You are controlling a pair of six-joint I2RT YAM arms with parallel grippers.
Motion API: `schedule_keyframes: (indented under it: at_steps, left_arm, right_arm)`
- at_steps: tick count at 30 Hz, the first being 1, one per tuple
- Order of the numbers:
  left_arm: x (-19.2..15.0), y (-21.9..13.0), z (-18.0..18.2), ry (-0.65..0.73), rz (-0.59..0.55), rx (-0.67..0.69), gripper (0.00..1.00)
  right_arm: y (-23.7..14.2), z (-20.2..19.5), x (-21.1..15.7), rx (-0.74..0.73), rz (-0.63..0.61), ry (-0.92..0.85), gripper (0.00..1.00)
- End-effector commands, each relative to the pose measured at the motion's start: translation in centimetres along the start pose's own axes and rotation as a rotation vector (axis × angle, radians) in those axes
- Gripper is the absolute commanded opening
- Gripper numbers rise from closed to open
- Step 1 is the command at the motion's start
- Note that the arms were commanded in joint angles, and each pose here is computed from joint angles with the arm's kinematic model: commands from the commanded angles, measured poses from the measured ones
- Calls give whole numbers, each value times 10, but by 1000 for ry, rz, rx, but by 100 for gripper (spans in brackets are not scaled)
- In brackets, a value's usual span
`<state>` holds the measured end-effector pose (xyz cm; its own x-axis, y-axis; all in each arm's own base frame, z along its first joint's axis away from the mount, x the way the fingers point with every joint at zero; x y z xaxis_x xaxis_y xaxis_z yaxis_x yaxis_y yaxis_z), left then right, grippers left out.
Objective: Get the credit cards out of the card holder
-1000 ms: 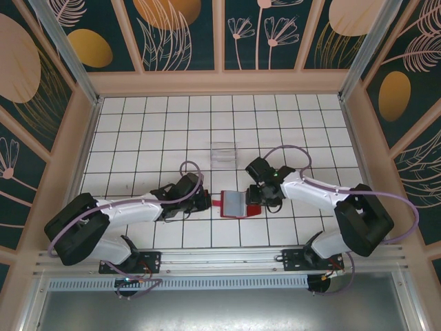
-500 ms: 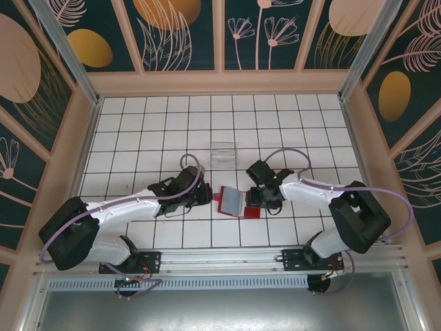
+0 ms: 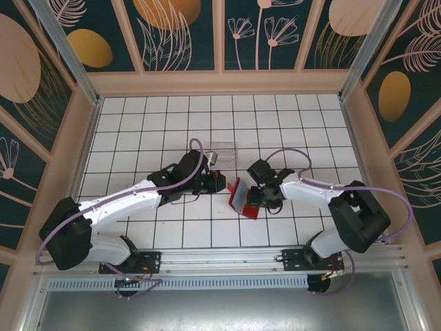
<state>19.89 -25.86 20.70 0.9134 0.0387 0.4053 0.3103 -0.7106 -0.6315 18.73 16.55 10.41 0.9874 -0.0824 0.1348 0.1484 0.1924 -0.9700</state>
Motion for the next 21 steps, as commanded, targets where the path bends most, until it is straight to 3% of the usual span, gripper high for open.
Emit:
schedule_keyframes:
  at_steps: [1,7,14,21]
  left_arm:
    - [3,2,-7,23,36,-31,0]
    - [5,-6,2,12,3,108,0]
    - [12,-24,-3,16,-66,149,0]
    - [10,-21,-2,15,-42,142,0]
  right_arm:
    - [10,1,-1,39,-11,16,53]
    - [4,-4,-3,19,-14,26,52]
    - [0,-8,-3,19,-22,38,53]
    - [4,0,-4,108,2,31,53]
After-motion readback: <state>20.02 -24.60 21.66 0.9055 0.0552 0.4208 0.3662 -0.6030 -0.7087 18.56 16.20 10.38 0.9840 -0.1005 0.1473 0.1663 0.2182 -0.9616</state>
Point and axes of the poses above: each hand's point on the last joint's axis, 136 mm out from that joint toward the fingers, its own y axis out along the fingers, its own z axis along the line the jaws close on, x = y × z, the point moved 9 cm from there along -y, back along the fingers, and after that the axes turned 3 degrees about y, right-handed, at the moved point
